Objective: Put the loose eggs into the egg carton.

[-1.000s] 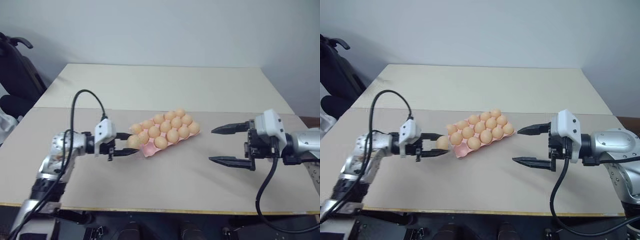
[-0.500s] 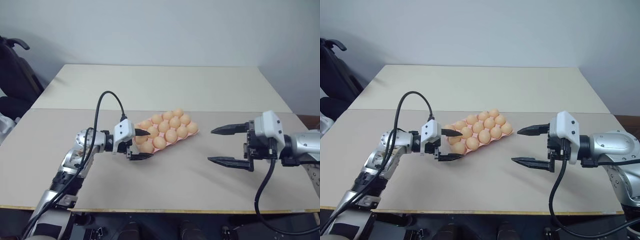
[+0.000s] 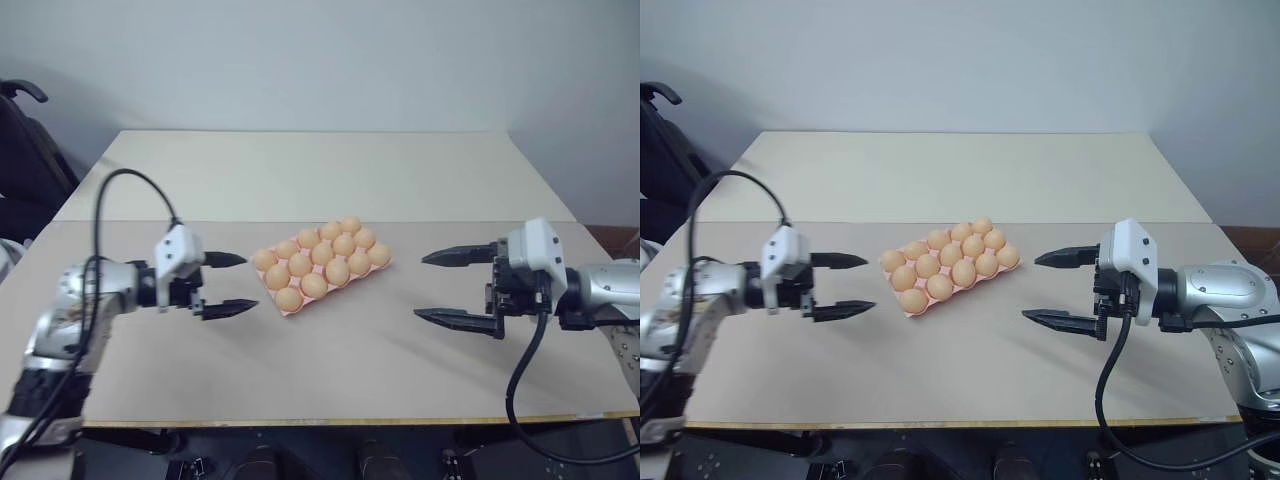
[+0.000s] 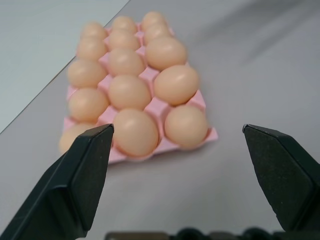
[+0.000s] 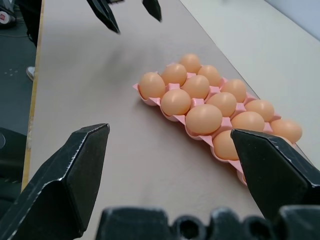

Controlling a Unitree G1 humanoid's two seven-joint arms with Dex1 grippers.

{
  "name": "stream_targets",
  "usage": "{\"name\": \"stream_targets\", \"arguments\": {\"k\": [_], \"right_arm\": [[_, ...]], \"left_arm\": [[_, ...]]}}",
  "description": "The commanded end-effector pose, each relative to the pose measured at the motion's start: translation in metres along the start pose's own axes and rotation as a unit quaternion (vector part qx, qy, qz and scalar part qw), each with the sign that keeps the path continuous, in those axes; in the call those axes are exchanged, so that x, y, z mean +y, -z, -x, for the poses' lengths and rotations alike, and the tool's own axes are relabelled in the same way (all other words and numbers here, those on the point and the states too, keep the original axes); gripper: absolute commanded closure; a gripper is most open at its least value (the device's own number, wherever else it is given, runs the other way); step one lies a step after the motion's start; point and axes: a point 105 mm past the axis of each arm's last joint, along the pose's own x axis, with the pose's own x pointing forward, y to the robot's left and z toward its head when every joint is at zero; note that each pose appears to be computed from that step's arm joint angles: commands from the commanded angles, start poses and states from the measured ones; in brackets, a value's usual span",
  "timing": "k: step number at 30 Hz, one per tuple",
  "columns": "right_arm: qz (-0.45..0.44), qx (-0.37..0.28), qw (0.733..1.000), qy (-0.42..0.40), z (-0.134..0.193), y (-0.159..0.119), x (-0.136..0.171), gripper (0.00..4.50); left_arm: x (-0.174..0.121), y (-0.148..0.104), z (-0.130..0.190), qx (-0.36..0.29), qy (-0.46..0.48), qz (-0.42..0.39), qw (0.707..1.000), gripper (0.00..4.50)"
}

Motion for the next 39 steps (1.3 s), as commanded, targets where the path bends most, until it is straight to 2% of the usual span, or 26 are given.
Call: {"name": "stream_targets", "arguments": {"k": [1,6,14,32,39], "right_arm": [[0.018,-0.004,1.0,0.002,0.002,-0.004,-0.002,0.0],[0.014,-0.007,1.0,-0.011,0.001,-0.004,-0.003,0.0],[0.011,-0.013,1.0,-0.011,-0.001,-0.004,-0.007,0.0],[-0.004,-0.019,1.0,0.009,-0.001,-0.001,-0.004,0.0],[-0.007,-0.019,0.999,0.047,-0.005,0.002,-0.016,0.0]], "left_arm": [[-0.012,-0.022,0.03,-0.016,-0.001,-0.013,1.0,0.01],[-0.038,-0.021,0.059,0.006,-0.011,0.011,1.0,0.01],[-0.046,-0.022,0.063,0.0,-0.051,0.032,0.998,0.01],[-0.047,-0.028,0.065,-0.015,-0.081,0.046,0.995,0.01],[-0.042,-0.024,0.064,-0.031,-0.139,0.057,0.988,0.01]]}}
